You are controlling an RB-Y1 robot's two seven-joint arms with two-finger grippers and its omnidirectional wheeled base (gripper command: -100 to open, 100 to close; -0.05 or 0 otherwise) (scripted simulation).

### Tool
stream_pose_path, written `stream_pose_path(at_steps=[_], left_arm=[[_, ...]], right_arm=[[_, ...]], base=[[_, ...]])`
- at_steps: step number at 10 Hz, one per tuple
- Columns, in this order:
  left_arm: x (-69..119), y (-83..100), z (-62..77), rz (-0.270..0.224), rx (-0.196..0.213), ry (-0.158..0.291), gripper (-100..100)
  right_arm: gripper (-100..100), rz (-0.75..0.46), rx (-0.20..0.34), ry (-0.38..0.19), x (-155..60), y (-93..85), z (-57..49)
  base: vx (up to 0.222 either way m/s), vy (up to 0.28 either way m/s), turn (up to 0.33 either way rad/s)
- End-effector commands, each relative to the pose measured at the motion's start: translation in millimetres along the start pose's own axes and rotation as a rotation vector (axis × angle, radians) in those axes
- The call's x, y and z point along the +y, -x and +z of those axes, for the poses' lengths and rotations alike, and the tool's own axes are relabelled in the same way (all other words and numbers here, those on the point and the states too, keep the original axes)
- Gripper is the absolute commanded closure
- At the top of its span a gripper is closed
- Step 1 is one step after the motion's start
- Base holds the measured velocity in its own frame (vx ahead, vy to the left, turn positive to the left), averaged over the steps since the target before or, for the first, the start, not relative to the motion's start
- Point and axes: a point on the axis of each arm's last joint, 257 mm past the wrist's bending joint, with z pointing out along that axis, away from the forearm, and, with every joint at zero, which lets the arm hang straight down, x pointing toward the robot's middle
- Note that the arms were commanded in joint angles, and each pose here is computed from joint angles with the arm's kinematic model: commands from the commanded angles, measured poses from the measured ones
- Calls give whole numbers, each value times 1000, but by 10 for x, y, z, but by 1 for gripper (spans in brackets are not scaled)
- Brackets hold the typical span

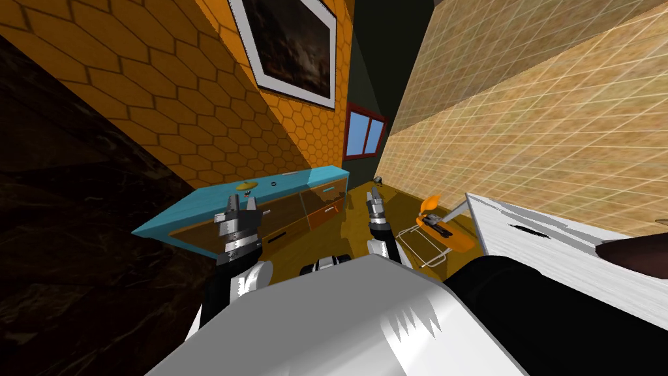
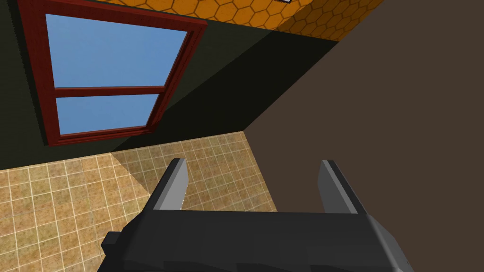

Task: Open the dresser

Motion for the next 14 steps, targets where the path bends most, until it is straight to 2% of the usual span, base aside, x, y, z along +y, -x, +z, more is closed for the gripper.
stream_pose_path(at_steps=[1, 4, 7, 10, 14], left_arm=[[55, -32, -10, 18, 36, 15, -100], [241, -50, -46, 52, 96, 58, -100], [506, 16, -98, 77, 122, 113, -100], [806, 140, -165, 95, 123, 173, -100], [1186, 335, -272, 109, 104, 249, -100]], right_arm=[[0, 0, 0, 0, 0, 0, 0], [0, 0, 0, -1, -3, 0, -2], [0, 0, 0, -1, -3, -1, -2], [0, 0, 0, -1, -3, -1, -2], [0, 0, 0, -1, -3, 0, -2]], base=[[24, -15, 11], [62, -55, 19], [107, -108, 36], [131, -129, 41], [141, -136, 40]])
